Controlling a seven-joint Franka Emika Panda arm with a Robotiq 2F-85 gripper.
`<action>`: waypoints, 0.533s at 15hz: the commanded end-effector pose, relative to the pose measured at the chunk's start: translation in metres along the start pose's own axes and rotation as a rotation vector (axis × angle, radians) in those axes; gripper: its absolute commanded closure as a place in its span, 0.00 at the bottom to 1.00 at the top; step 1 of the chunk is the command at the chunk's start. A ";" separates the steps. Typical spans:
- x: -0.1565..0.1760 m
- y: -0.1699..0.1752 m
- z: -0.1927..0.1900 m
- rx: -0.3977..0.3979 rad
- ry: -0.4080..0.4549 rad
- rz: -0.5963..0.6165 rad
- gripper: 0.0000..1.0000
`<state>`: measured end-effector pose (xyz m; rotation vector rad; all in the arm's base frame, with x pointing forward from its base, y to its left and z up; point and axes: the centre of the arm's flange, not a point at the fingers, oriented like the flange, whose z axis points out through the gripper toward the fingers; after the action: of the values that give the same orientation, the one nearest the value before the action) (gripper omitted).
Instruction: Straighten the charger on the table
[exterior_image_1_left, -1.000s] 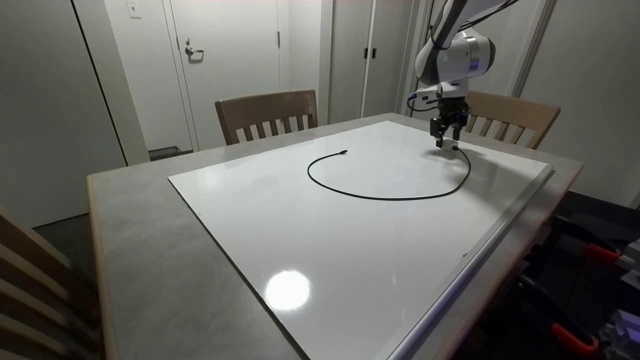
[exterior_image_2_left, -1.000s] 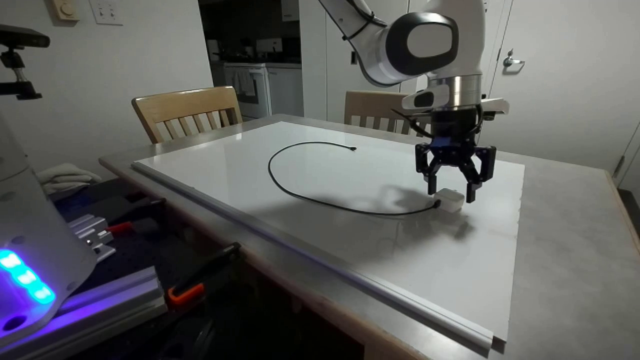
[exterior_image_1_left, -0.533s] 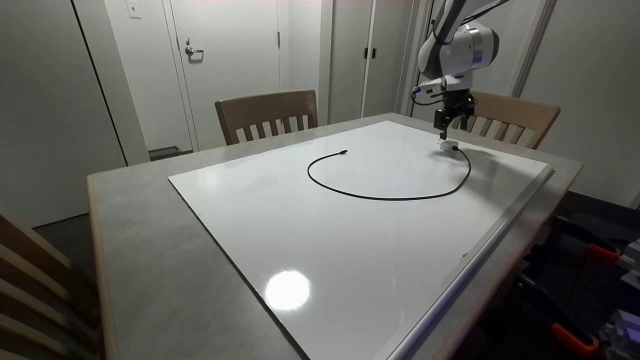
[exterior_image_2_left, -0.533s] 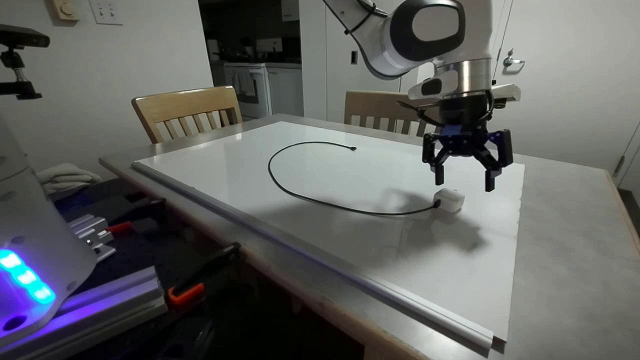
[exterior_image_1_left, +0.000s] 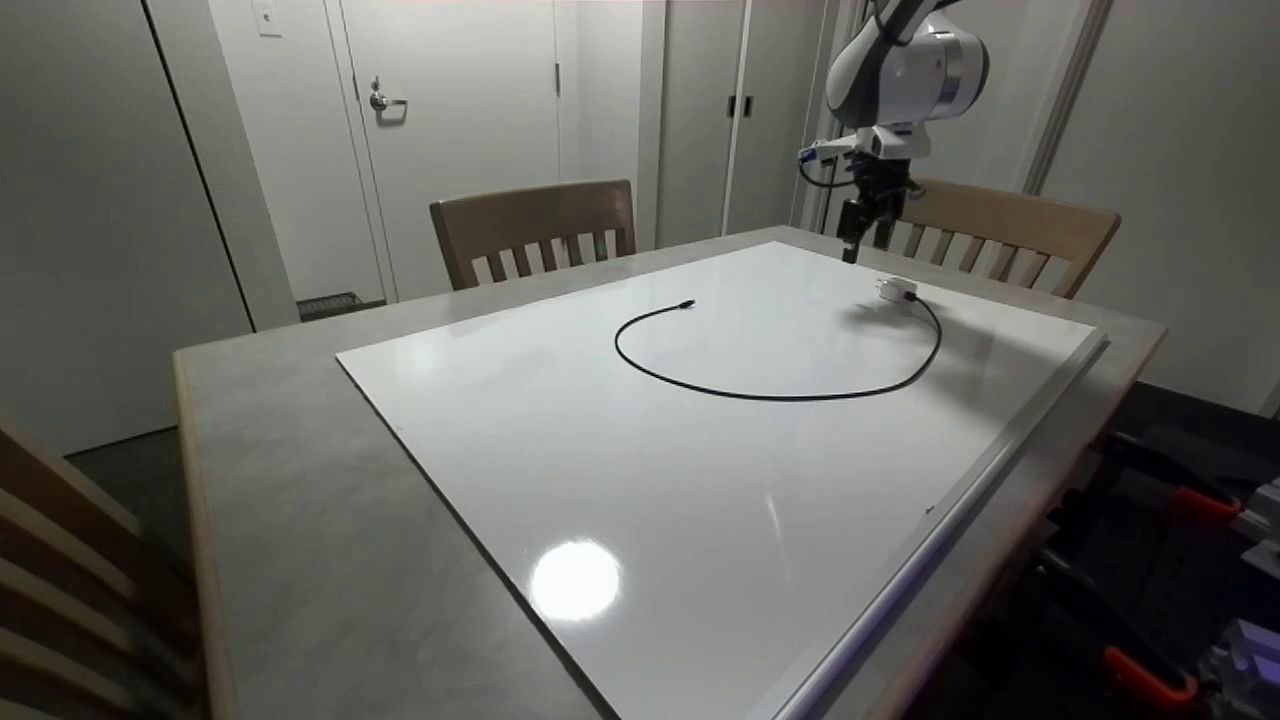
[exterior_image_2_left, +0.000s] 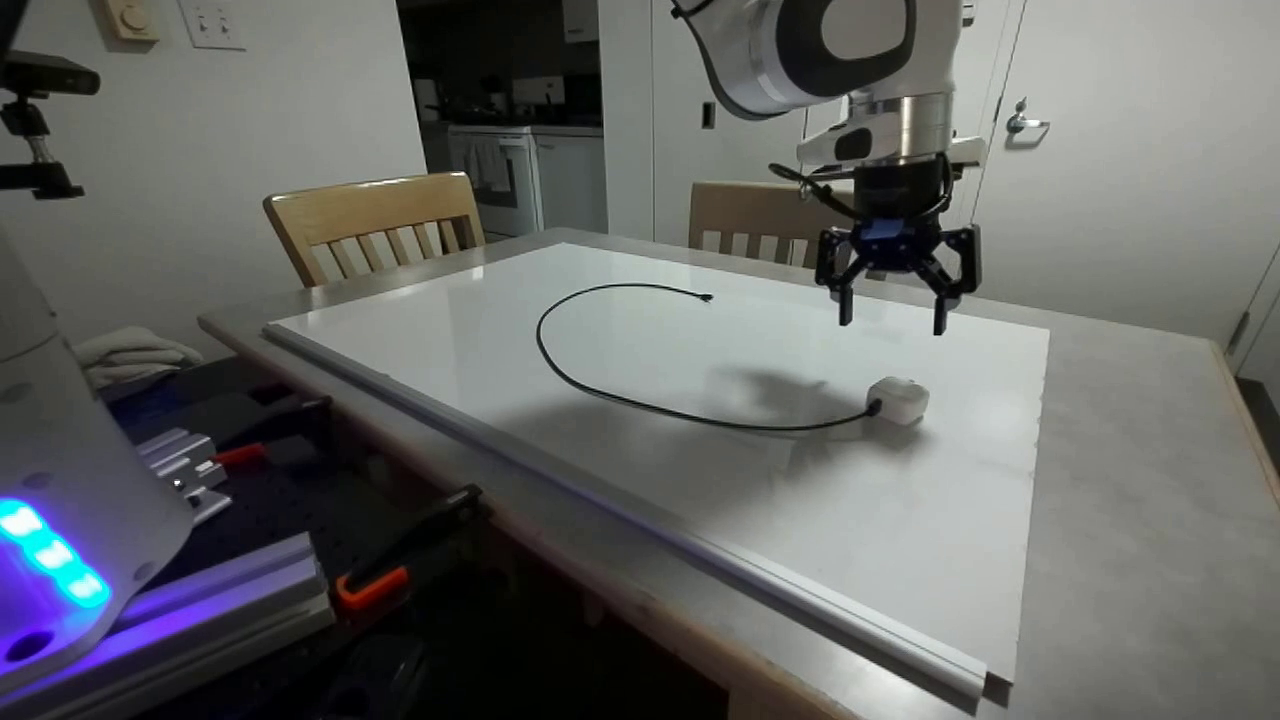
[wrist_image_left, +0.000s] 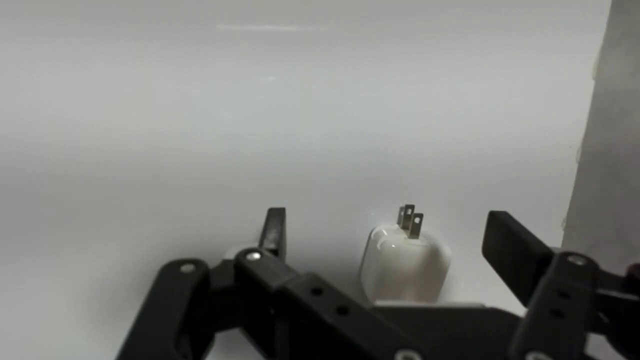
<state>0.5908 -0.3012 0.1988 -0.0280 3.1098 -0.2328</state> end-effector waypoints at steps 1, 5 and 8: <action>-0.012 0.010 -0.004 -0.075 -0.025 -0.100 0.00; -0.034 0.037 -0.003 -0.111 -0.003 -0.201 0.00; -0.028 0.047 -0.003 -0.101 0.005 -0.188 0.00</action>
<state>0.6182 -0.2537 0.1958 -0.3244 3.1212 -0.0786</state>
